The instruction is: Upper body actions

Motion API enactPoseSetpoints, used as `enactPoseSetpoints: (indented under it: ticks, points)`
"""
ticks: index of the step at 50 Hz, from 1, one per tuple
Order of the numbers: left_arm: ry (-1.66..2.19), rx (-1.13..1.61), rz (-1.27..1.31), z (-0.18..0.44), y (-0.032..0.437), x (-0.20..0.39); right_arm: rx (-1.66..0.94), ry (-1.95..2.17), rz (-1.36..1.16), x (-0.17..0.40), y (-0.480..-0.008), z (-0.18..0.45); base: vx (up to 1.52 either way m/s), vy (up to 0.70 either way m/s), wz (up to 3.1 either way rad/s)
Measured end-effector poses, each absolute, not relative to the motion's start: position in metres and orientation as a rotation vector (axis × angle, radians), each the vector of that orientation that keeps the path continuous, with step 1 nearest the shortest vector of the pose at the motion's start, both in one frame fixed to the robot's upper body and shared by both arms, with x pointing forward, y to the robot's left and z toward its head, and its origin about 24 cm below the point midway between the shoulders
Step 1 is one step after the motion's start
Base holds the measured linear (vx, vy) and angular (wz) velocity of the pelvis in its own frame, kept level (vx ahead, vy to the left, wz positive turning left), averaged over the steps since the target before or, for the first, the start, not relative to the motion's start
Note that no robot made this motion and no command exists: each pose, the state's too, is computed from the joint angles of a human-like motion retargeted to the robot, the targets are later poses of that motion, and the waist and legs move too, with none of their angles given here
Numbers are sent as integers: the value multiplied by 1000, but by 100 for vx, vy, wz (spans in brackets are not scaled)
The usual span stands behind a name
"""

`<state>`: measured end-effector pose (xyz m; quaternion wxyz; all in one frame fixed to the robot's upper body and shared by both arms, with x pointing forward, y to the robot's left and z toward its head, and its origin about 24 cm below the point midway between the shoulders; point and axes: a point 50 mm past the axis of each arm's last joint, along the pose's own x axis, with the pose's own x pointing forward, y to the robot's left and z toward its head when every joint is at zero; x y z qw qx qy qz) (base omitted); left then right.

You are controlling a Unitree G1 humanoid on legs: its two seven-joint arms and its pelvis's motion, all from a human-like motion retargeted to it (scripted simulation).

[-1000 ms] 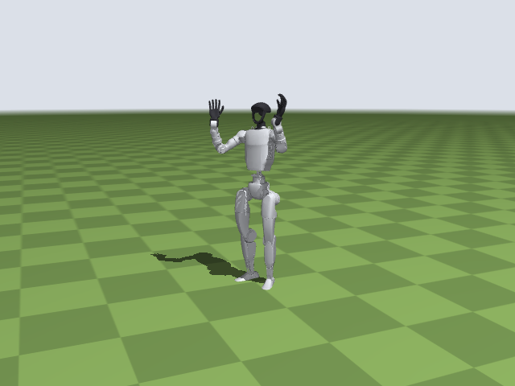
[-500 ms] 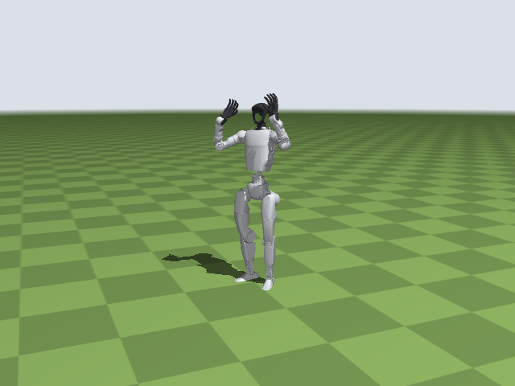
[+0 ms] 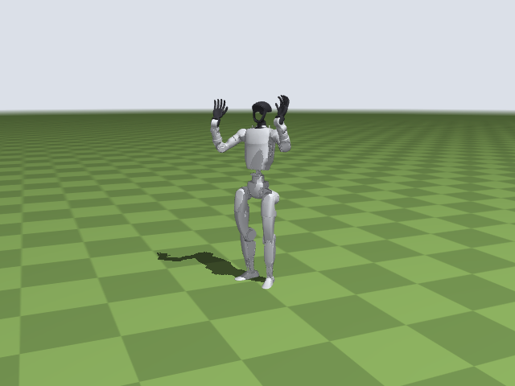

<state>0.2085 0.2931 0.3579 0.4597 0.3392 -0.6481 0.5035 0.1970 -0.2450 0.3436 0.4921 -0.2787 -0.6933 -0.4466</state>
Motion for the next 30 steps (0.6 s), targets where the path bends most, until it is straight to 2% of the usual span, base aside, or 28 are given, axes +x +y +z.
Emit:
enactPoseSetpoints:
  ticks: [8, 13, 17, 30]
  points:
    - [-1689, 900, 906, 365, 232, 233, -870, -1935, -870, 192, -188, 356, 0, 0, 0]
    - [-1760, 998, 926, 368, 216, 232, -1055, -1989, -972, 188, -178, 362, 0, 0, 0]
    - [-1749, 959, 1003, 368, 226, 227, -1069, -1931, -1060, 190, -188, 362, 0, 0, 0]
    - [-1474, 588, 1347, 344, 312, 209, -731, -1530, -1280, 205, -260, 327, 0, 0, 0]
